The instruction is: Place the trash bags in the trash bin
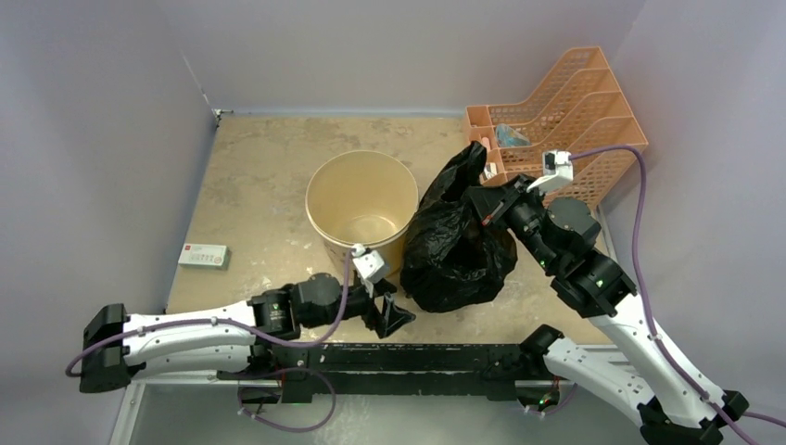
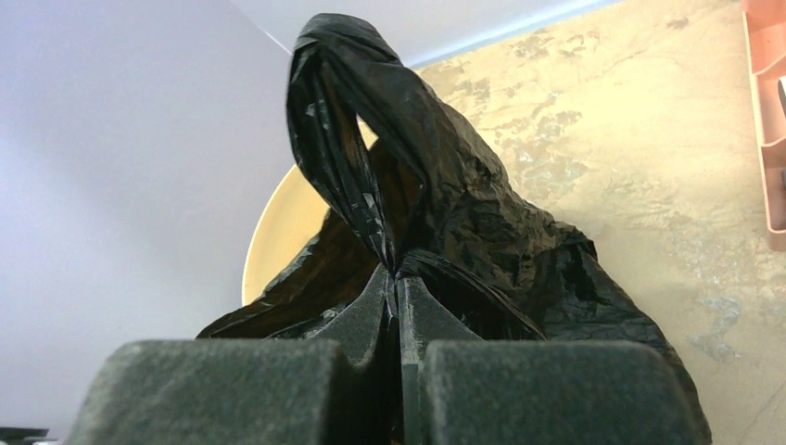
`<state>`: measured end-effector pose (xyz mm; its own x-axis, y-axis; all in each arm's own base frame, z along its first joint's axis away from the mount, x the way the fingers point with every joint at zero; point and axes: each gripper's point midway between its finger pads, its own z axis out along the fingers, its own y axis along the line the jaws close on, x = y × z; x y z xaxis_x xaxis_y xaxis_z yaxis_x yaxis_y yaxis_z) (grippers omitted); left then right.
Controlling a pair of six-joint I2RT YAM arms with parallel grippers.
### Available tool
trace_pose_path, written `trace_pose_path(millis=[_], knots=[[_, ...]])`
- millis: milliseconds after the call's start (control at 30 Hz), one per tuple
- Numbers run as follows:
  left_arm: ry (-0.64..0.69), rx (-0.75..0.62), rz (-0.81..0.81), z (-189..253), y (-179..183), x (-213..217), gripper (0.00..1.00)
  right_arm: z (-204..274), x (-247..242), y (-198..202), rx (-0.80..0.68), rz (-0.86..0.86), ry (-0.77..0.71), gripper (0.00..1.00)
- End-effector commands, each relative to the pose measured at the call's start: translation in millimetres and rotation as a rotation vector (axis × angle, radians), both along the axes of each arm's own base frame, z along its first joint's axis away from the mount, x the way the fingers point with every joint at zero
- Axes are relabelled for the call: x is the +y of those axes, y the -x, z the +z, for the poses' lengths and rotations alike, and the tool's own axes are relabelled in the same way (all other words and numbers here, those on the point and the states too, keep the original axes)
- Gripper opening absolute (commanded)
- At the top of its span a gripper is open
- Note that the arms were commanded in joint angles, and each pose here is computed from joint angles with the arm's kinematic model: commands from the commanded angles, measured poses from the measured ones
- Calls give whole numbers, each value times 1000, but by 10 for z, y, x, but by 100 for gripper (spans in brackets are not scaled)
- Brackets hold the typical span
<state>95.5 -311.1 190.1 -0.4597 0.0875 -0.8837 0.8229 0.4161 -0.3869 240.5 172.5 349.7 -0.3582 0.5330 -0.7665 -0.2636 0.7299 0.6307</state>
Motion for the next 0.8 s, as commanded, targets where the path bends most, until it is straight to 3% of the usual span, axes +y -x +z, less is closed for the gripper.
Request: trace_pose_path(millis=[0, 167, 400, 767], knots=[[137, -206, 164, 167, -214, -46, 78, 394, -13, 63, -89, 20, -62, 0], [222, -277, 185, -40, -213, 7, 79, 425, 15, 88, -86, 34, -95, 0], [300, -459, 159, 5, -238, -159, 82, 463, 22, 117, -92, 46, -107, 0], [348, -509, 261, 1, -449, -364, 82, 490, 84, 150, -91, 84, -116, 0]])
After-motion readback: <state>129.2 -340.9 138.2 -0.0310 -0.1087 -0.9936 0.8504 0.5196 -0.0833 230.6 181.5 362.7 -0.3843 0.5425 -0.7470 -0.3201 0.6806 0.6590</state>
